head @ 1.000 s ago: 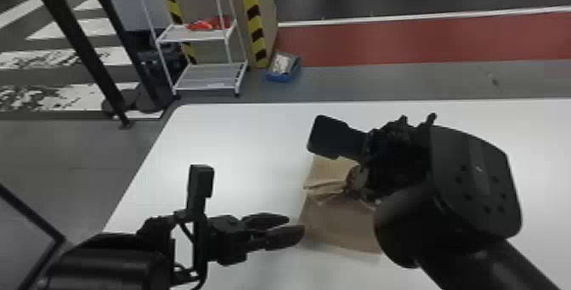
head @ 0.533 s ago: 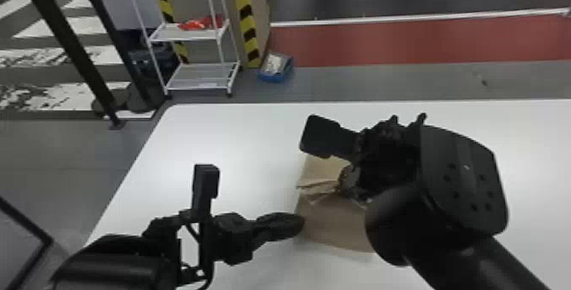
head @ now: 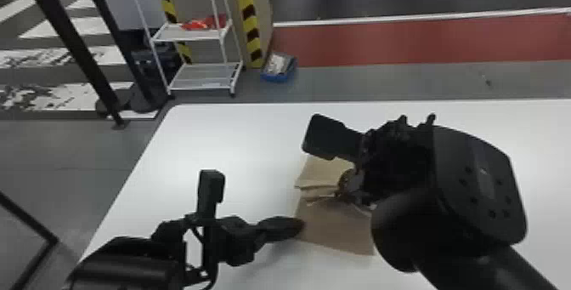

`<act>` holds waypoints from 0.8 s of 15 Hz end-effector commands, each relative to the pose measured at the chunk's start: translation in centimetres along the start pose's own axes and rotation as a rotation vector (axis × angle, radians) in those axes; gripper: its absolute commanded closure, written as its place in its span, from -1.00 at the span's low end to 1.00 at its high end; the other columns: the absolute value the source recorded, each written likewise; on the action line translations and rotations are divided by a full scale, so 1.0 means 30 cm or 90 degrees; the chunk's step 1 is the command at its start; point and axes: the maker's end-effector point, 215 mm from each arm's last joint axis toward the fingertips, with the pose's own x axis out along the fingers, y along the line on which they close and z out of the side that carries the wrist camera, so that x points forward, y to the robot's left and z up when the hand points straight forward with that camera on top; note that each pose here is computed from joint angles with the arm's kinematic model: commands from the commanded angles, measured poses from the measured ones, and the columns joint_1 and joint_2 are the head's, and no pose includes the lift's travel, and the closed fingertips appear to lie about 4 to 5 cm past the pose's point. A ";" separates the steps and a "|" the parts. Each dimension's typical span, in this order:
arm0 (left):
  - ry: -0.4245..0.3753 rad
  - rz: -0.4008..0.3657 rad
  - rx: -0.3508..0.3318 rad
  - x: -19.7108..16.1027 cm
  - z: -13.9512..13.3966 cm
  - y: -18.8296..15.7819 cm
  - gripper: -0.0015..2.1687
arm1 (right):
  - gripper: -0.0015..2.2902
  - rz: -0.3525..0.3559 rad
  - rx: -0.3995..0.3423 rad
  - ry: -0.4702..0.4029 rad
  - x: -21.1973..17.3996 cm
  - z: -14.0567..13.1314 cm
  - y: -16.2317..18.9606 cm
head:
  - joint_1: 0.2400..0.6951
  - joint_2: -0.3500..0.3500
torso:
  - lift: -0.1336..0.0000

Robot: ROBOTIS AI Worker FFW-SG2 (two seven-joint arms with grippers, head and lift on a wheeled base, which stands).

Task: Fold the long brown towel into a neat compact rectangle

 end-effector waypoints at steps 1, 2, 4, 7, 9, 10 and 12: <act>0.000 -0.001 0.000 0.005 -0.002 -0.002 0.70 | 0.05 0.005 -0.003 -0.001 -0.009 0.000 0.030 | 1.00 0.51 | -0.86; -0.001 -0.003 0.001 0.009 0.004 -0.007 0.70 | 0.06 0.005 -0.004 -0.003 -0.013 -0.001 0.037 | 1.00 0.52 | -0.86; -0.001 -0.002 0.001 0.012 0.005 -0.006 0.70 | 0.06 0.003 -0.009 -0.007 -0.023 0.009 0.045 | 1.00 0.52 | -0.86; -0.006 0.002 0.006 0.016 0.013 -0.003 0.70 | 0.05 0.005 -0.017 -0.002 -0.018 0.003 0.064 | 1.00 0.52 | -0.86; -0.006 0.002 0.007 0.019 0.015 -0.001 0.70 | 0.06 0.007 -0.020 0.000 -0.019 -0.013 0.077 | 1.00 0.52 | -0.86; -0.006 0.002 0.006 0.021 0.014 0.002 0.70 | 0.06 0.010 -0.020 0.003 -0.014 -0.017 0.087 | 1.00 0.52 | -0.86; -0.005 0.000 0.005 0.027 0.014 -0.001 0.70 | 0.06 0.019 -0.021 0.007 0.000 -0.022 0.118 | 1.00 0.51 | -0.86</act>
